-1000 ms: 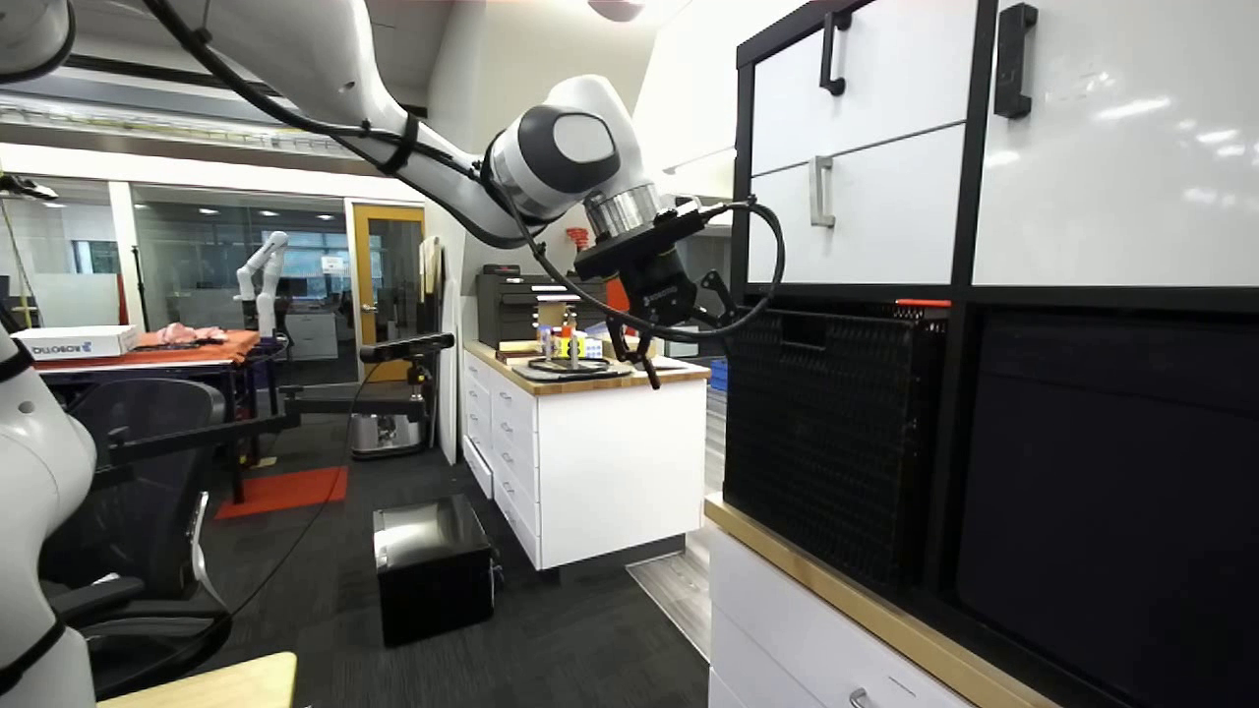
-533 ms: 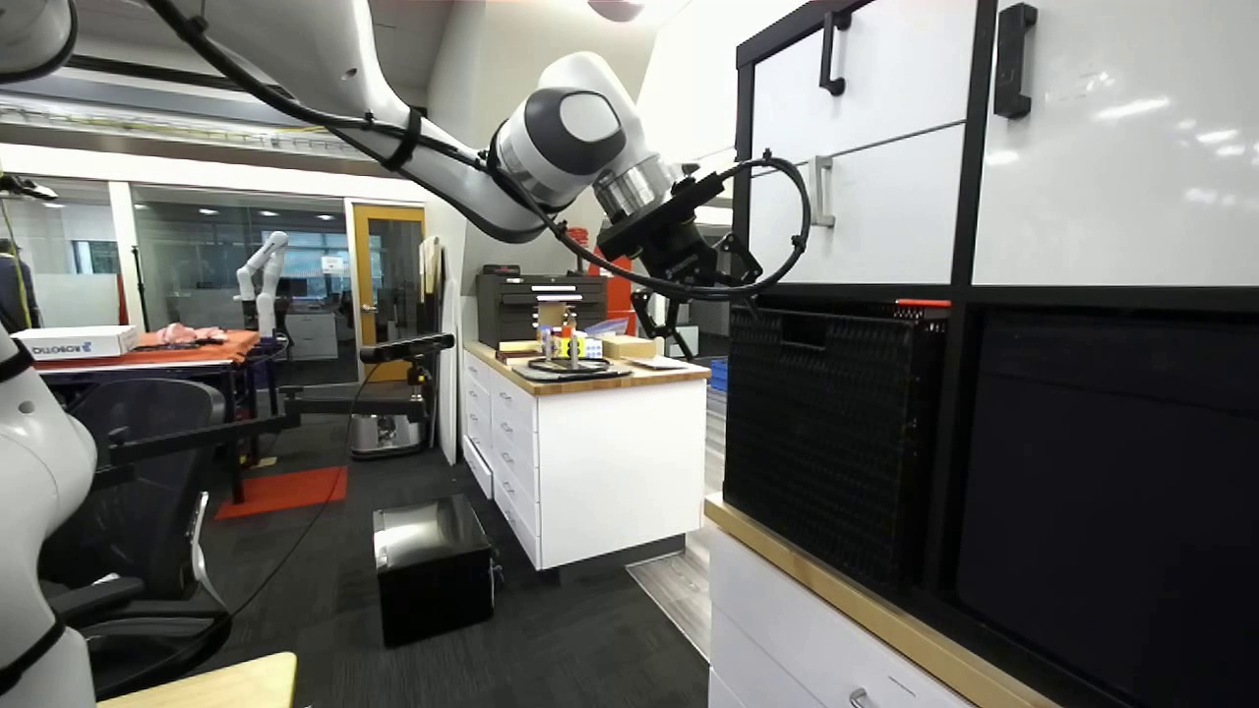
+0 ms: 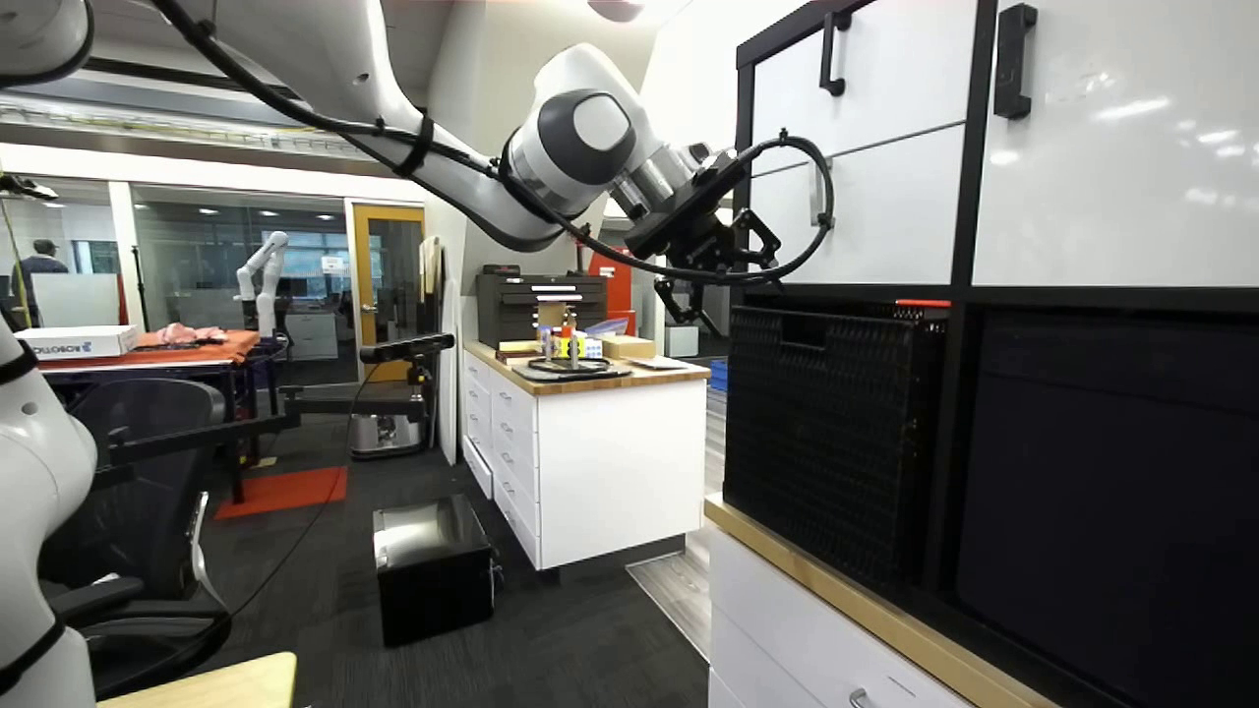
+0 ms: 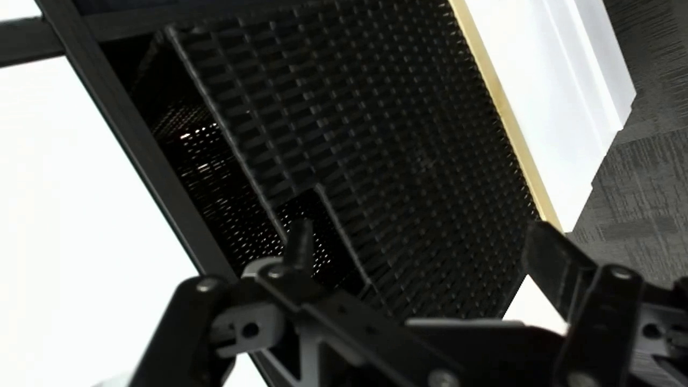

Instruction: Open the bottom compartment of the cabinet

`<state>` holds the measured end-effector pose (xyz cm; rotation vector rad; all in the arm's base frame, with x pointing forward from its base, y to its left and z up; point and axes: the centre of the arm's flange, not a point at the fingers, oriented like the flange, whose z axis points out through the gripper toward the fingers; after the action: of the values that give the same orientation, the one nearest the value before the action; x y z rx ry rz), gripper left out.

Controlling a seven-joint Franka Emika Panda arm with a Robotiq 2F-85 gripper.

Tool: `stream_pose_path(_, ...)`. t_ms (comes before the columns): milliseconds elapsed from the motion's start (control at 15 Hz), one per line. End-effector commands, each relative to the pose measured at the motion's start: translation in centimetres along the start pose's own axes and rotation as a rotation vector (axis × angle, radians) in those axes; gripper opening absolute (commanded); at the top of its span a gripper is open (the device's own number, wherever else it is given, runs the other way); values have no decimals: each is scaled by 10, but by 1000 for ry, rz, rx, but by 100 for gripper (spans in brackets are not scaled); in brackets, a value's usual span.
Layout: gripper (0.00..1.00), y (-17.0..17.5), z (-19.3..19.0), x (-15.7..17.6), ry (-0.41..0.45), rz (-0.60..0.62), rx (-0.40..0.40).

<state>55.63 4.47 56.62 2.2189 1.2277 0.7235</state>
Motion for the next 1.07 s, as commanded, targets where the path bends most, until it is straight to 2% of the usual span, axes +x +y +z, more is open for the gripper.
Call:
stream_pose_path(0, 100, 3, 12, 2, 79, -71, -37)
stream_pose_path(533, 100, 2, 38, 18, 158, -184, -61)
stream_pose_path(1000, 100, 25, 43, 35, 187, -273, -89)
